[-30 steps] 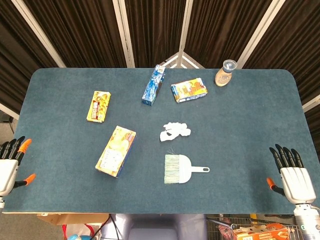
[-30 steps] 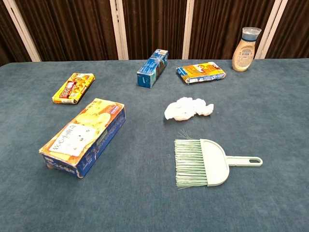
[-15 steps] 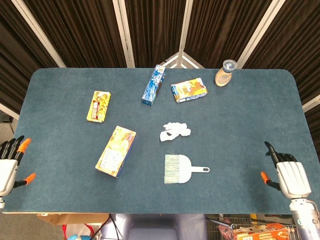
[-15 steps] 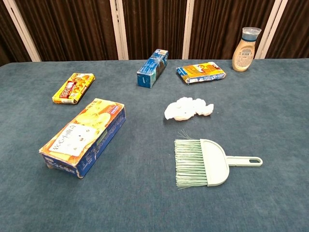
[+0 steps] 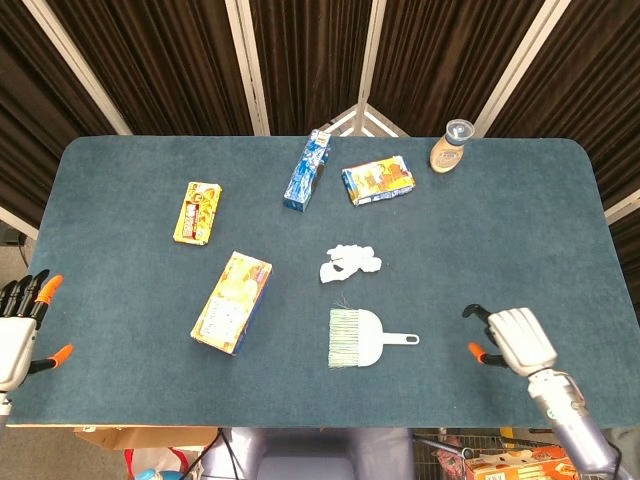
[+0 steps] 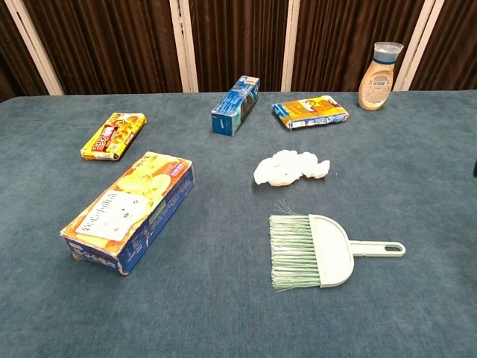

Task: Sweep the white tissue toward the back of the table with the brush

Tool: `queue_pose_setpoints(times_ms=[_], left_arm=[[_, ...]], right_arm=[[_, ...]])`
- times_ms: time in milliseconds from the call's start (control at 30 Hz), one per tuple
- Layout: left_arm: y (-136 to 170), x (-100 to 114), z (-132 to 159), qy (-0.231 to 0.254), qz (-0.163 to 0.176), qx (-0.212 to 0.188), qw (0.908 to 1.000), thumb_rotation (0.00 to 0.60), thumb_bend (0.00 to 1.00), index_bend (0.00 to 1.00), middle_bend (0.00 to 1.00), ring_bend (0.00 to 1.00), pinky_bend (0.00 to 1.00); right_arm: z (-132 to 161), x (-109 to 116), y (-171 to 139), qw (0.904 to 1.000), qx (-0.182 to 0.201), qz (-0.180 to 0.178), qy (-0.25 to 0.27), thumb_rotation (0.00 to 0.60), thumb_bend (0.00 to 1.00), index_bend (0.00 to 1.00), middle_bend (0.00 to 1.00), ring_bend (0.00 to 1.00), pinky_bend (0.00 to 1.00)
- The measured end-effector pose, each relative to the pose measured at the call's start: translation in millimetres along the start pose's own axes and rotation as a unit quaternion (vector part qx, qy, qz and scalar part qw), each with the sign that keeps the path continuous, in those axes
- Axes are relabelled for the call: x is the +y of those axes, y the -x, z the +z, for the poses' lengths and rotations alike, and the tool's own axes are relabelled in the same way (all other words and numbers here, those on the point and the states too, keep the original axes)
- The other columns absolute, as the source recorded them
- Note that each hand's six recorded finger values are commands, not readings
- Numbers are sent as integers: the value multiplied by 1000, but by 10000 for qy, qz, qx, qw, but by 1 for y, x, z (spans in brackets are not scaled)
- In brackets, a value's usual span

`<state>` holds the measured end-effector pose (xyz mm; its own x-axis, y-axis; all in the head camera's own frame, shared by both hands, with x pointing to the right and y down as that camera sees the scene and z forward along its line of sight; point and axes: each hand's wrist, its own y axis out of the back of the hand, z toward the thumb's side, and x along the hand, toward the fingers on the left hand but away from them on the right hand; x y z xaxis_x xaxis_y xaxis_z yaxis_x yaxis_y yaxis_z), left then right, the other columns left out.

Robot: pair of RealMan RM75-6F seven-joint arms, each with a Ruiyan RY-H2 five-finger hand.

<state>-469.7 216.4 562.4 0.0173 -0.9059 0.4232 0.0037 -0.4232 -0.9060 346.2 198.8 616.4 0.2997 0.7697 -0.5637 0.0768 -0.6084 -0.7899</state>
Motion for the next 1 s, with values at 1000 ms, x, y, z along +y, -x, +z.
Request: queue_pose_setpoints(times_ms=[1000], left_arm=[[-2,-2,-1,17,-62,-23,10000,600,0,0,0,0,0]], right_arm=[[85,-75,59,9971,293,684,122,600,305,454,1000,1000,972]])
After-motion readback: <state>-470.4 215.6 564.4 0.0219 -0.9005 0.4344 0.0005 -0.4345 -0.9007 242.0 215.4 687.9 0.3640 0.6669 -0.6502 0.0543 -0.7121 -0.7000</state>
